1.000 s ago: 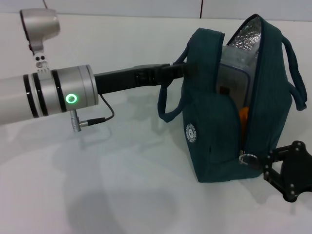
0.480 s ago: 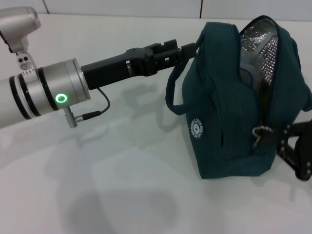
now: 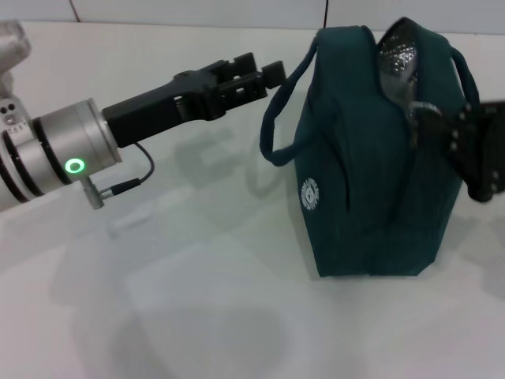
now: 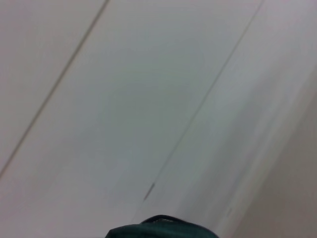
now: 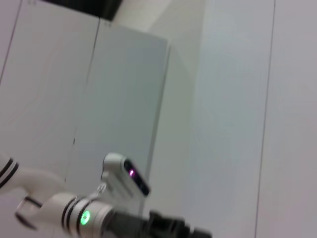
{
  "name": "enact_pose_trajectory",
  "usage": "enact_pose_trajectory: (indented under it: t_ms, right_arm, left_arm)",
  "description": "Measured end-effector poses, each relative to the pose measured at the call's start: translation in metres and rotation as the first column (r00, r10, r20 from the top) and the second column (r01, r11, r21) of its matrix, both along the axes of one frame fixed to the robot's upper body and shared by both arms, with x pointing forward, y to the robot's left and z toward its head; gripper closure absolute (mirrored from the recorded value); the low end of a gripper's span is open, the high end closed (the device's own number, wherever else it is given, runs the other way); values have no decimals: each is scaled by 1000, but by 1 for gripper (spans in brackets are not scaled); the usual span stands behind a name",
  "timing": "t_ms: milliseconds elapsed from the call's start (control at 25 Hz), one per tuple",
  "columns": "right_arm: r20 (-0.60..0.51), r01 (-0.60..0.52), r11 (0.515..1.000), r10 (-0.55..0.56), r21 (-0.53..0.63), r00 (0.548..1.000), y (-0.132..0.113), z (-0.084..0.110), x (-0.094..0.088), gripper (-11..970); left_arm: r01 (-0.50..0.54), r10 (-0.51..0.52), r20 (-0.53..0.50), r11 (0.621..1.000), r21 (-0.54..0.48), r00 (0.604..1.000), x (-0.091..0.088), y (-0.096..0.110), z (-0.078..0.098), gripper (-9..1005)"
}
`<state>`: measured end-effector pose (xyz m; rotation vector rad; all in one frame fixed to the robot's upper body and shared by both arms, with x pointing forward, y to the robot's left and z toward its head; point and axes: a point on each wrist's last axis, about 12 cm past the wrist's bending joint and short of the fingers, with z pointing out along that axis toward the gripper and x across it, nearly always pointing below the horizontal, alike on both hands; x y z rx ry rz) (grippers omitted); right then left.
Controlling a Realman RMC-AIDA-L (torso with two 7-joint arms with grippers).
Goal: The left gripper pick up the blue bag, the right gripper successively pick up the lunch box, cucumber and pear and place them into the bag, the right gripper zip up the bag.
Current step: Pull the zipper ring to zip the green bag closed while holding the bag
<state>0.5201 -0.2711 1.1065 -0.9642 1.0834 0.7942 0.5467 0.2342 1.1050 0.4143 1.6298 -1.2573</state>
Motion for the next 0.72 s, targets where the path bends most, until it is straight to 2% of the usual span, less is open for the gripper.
enact_pose_trajectory:
  t_ms: [120, 240, 720]
  right_arm:
    - [28, -27, 1000, 27, 4, 999, 10, 9, 11, 954]
    - [33, -40, 999, 40, 6, 999, 15, 11, 14, 954]
    - [-29, -21, 1000, 21, 10, 999, 11, -3, 4, 954]
  left_arm:
    - [-26, 26, -4, 1000, -11, 1000, -1, 7, -3, 155]
    - [-40, 40, 0, 999, -25, 999, -4, 13, -5, 155]
    - [-75, 75, -3, 996, -44, 997, -14, 26, -9, 161]
